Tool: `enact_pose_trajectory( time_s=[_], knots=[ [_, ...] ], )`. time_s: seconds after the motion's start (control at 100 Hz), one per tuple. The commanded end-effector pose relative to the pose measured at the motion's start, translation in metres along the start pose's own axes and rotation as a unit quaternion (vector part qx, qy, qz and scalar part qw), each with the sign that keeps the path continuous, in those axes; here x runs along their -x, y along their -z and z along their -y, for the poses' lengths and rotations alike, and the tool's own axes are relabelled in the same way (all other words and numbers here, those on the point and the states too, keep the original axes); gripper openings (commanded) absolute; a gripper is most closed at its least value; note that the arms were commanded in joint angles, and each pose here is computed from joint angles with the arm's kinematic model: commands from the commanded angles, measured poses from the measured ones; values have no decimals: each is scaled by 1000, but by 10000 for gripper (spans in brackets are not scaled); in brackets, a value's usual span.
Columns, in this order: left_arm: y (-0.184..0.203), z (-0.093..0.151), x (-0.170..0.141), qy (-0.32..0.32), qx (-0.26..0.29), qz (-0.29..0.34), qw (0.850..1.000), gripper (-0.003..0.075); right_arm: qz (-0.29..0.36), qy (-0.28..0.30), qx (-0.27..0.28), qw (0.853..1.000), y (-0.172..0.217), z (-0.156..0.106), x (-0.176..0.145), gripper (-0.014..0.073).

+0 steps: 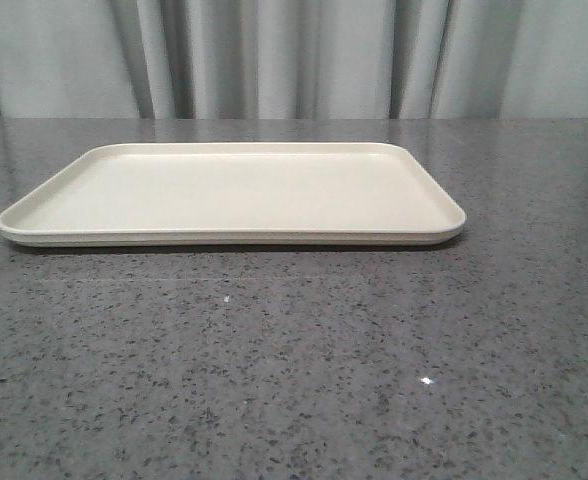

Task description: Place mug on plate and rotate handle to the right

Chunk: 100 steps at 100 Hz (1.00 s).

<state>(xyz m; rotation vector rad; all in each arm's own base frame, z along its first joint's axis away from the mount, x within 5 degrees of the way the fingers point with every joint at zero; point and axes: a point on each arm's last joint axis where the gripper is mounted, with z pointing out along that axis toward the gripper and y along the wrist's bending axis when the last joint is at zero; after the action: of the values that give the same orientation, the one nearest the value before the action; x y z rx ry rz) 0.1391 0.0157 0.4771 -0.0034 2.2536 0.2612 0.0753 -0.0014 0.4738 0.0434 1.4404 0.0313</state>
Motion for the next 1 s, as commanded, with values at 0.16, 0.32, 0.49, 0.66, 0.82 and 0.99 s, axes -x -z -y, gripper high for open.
enact_pose_trajectory(
  time_s=[0.16, 0.32, 0.49, 0.66, 0.82, 0.99],
  knots=[
    [-11, 2, -2, -4, 0, -15, 1000, 440, -20, 55, -7, 998, -39, -2, 33, 334],
    [-35, 9, -20, -15, -4, -68, 998, 440, -42, 57, -8, 997, -52, -2, 29, 334],
    [-59, 15, -39, -27, -7, -120, 992, 440, -48, 57, -8, 997, -52, -2, 28, 334],
    [-72, 18, -46, -34, -8, -148, 988, 440, -48, 57, -8, 997, -53, -2, 28, 334],
    [-80, 20, -48, -35, -13, -162, 986, 440, -48, 57, -8, 997, -53, -2, 28, 334],
    [-89, 23, -47, -36, -17, -175, 984, 440, -48, 57, -8, 997, -53, -2, 28, 334]
  ],
)
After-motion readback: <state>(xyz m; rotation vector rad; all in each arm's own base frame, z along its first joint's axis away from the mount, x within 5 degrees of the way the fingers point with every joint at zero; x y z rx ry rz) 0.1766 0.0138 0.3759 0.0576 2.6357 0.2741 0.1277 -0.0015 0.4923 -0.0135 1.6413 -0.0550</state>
